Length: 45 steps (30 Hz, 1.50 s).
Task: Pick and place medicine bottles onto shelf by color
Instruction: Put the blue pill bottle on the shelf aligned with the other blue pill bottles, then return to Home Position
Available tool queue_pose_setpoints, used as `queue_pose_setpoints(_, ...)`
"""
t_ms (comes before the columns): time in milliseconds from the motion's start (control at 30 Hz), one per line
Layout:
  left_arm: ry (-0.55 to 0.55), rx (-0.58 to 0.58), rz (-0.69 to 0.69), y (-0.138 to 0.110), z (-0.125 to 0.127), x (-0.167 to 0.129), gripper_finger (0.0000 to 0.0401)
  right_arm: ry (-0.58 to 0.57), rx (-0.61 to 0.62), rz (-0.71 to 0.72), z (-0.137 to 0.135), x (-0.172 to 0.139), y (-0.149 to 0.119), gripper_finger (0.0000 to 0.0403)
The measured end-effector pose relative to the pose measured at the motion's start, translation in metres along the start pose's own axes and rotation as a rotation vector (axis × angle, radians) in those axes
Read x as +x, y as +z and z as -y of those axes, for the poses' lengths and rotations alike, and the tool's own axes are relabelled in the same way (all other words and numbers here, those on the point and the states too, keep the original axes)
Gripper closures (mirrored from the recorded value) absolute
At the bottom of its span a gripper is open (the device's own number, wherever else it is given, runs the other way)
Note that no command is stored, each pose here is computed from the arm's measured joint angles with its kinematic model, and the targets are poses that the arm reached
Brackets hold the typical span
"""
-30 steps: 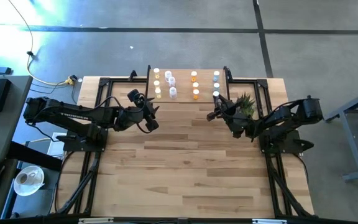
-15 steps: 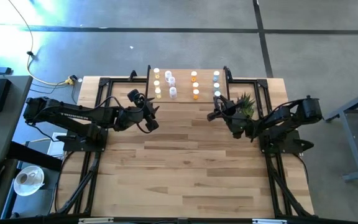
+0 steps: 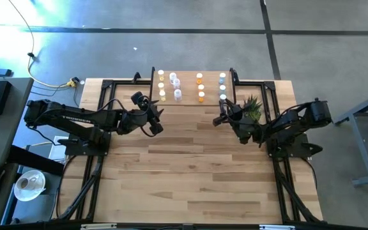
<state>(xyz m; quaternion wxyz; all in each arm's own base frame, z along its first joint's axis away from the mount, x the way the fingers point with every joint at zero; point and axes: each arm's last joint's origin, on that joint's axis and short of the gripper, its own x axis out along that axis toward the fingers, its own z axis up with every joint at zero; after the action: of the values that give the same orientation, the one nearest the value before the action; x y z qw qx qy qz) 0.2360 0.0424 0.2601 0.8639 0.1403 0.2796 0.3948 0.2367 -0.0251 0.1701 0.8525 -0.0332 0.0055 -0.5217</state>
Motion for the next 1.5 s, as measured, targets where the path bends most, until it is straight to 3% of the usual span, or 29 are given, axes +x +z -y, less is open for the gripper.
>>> queue_pose_setpoints(633,0.000,0.000,0.000,0.000,0.000,0.000,0.0213,-0.028,0.008,-0.002,-0.002,-0.005,0.001,0.0263)
queue_pose_setpoints(833,0.000,0.000,0.000,0.000,0.000,0.000,0.0213,-0.076,-0.008,-0.007,-0.004,-0.013,0.002,0.0263)
queue_pose_setpoints(1100,-0.006,0.005,0.000,0.000,0.001,-0.001,0.0213,-0.042,0.002,-0.005,-0.011,-0.030,0.004,0.0263)
queue_pose_setpoints(1200,-0.065,0.010,0.002,-0.001,0.001,-0.008,0.0213,0.002,0.009,-0.002,-0.016,-0.040,0.004,0.0263)
queue_pose_setpoints(1400,-0.302,-0.045,-0.021,-0.006,-0.002,-0.023,0.0213,0.098,0.064,0.021,-0.021,-0.055,0.009,0.0263)
queue_pose_setpoints(1500,-0.346,-0.068,-0.038,-0.007,-0.002,-0.025,0.0213,0.158,0.083,0.036,-0.022,-0.058,0.013,0.0263)
